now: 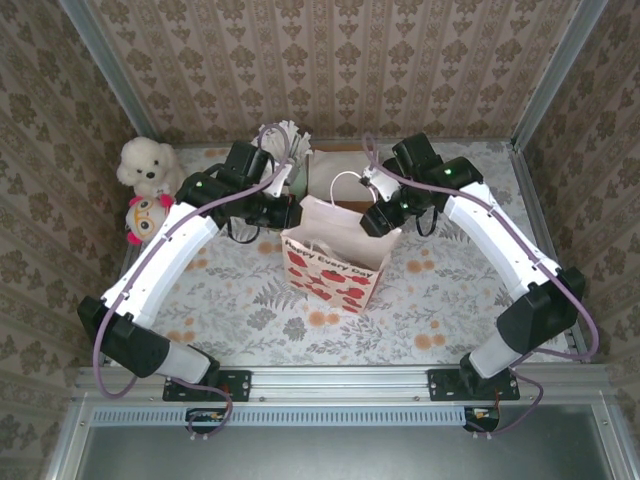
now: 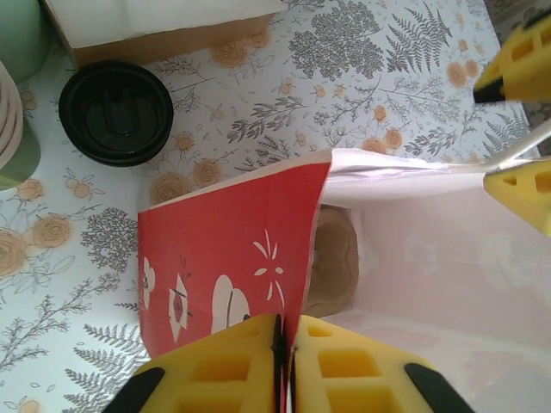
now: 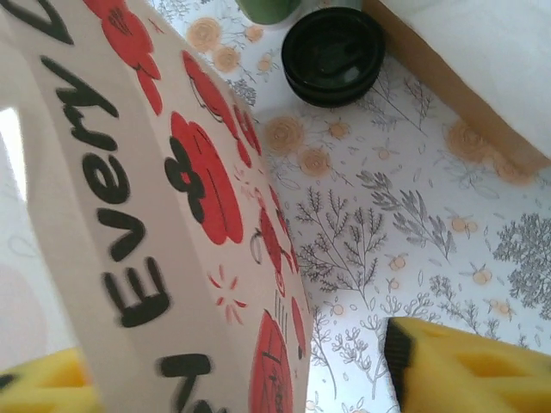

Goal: Pack the takeout coffee

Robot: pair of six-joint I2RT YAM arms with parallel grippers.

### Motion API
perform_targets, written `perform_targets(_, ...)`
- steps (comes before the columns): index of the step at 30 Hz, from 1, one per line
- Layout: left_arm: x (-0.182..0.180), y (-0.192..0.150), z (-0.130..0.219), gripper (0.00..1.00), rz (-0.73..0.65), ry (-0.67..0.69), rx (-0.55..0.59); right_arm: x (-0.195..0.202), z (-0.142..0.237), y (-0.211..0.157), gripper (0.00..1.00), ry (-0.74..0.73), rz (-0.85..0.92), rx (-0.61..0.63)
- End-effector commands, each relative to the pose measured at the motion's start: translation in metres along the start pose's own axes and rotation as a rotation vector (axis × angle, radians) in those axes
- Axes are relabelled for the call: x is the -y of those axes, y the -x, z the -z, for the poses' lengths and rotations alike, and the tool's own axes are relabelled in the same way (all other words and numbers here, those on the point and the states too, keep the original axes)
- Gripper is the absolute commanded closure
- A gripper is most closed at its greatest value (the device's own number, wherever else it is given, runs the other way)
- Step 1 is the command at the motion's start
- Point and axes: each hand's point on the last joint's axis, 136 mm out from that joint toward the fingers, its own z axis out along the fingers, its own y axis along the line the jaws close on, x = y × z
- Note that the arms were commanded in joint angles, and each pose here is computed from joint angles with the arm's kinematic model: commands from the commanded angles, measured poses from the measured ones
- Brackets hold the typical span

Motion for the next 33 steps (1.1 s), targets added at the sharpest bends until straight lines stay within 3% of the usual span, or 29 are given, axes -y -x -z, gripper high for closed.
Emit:
perform_targets(1, 0.013, 0.008, 0.008, 0.85, -0.027, -0.075, 0.038, -0.01, 0.011, 0.004, 0.6, -0.012, 0.034, 0.046)
perform_targets(4, 0.028, 0.016, 0.018, 0.77, -0.044, -0.163, 0.079, -0.004, 0.027, 0.011, 0.84, -0.122, 0.007, 0.107)
perform_targets(7, 0.036, 0.02, 0.031, 0.59, -0.063, -0.22, 0.125, -0.011, 0.045, 0.018, 0.99, -0.115, -0.063, 0.188)
perform_targets(9, 0.029, 0.022, 0.039, 0.48, -0.049, -0.209, 0.164, -0.016, 0.04, 0.011, 1.0, -0.085, -0.116, 0.206)
perform_targets(13, -0.003, 0.028, 0.051, 0.3, 0.045, -0.15, 0.249, -0.005, -0.007, -0.02, 1.0, -0.078, -0.26, 0.08)
perform_targets(19, -0.028, 0.03, 0.064, 0.15, 0.095, -0.04, 0.328, -0.014, 0.022, 0.01, 0.97, -0.067, -0.244, 0.181)
perform_targets(24, -0.072, 0.026, 0.078, 0.02, 0.227, 0.184, 0.422, -0.03, 0.01, 0.005, 0.96, -0.004, -0.325, 0.129)
perform_targets(28, -0.127, 0.006, 0.106, 0.0, 0.429, 0.442, 0.531, -0.051, 0.004, 0.01, 0.95, -0.021, -0.348, 0.119)
perform_targets(33, -0.158, -0.021, 0.12, 0.0, 0.578, 0.516, 0.579, -0.06, -0.005, 0.023, 0.95, -0.036, -0.396, 0.141)
